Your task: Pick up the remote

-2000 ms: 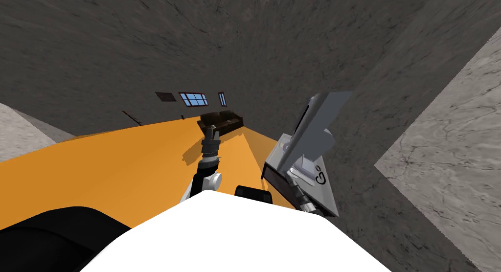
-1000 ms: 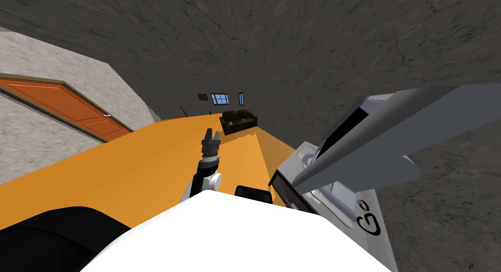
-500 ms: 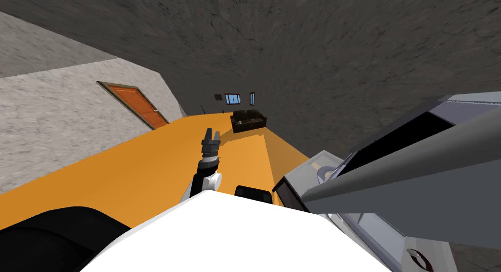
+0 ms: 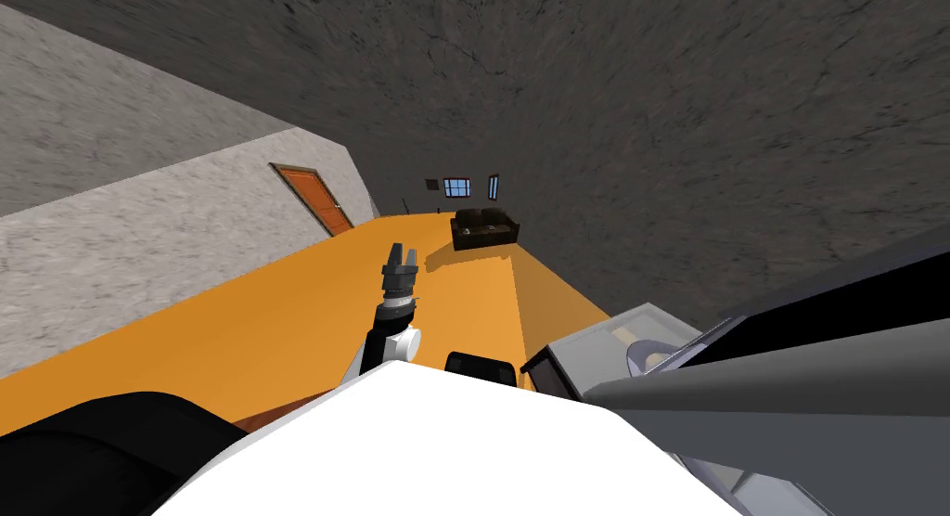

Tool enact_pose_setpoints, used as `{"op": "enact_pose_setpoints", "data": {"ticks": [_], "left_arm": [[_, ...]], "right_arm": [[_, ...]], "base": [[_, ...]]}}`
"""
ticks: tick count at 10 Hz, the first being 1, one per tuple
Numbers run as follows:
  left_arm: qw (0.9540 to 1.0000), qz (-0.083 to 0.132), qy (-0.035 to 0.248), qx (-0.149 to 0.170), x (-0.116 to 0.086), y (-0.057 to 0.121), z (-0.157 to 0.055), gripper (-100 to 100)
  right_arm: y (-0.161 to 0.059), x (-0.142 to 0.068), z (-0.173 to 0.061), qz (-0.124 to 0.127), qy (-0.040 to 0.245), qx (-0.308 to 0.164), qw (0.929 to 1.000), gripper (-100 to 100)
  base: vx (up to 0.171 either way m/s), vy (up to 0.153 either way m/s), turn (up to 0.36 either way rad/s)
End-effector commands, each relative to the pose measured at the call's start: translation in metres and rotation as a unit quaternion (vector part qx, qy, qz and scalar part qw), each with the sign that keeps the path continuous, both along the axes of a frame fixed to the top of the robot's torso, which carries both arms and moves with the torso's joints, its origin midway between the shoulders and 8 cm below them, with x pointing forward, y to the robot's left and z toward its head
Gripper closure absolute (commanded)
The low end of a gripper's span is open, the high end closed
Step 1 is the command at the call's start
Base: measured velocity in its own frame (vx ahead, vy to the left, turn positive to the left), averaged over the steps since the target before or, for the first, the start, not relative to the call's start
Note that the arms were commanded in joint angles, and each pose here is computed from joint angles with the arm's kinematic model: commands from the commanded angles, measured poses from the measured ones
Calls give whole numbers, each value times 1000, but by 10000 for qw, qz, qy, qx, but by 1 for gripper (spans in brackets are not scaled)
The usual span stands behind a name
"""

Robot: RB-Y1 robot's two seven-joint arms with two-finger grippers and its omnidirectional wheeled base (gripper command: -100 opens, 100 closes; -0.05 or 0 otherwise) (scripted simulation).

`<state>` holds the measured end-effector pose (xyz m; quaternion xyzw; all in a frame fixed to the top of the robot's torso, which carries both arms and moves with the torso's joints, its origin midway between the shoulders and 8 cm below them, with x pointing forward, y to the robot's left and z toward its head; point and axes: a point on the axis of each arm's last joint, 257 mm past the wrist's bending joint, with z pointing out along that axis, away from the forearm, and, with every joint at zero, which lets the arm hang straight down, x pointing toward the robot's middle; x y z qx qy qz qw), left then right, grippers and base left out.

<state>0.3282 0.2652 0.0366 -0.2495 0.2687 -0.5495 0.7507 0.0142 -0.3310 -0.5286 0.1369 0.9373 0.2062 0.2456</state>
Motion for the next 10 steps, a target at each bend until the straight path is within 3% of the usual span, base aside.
{"op": "enact_pose_setpoints", "data": {"ticks": [1,2,5,6,9,10], "left_arm": [[10000,0,0,0,0,0,0,0],[10000,-1,-1,-1,0,0,0,0],[10000,-1,-1,0,0,0,0,0],[10000,-1,-1,0,0,0,0,0],[10000,-1,-1,0,0,0,0,0],[10000,0,0,0,0,0,0,0]], "right_arm": [[-13,-31,-9,165,310,-192,9992,-100],[-16,-33,-10,158,340,-216,9991,-100],[-65,-109,-21,552,1171,-777,9885,-100],[-69,-113,-22,543,1214,-813,9878,-100],[-123,-174,-17,844,1912,-1358,9684,-100],[-123,-174,-17,844,1912,-1358,9684,-100]], "base": [[-6,-7,385],[-11,-29,200],[-37,-43,370],[-37,-52,243],[-59,-36,398],[-54,-23,86]]}}
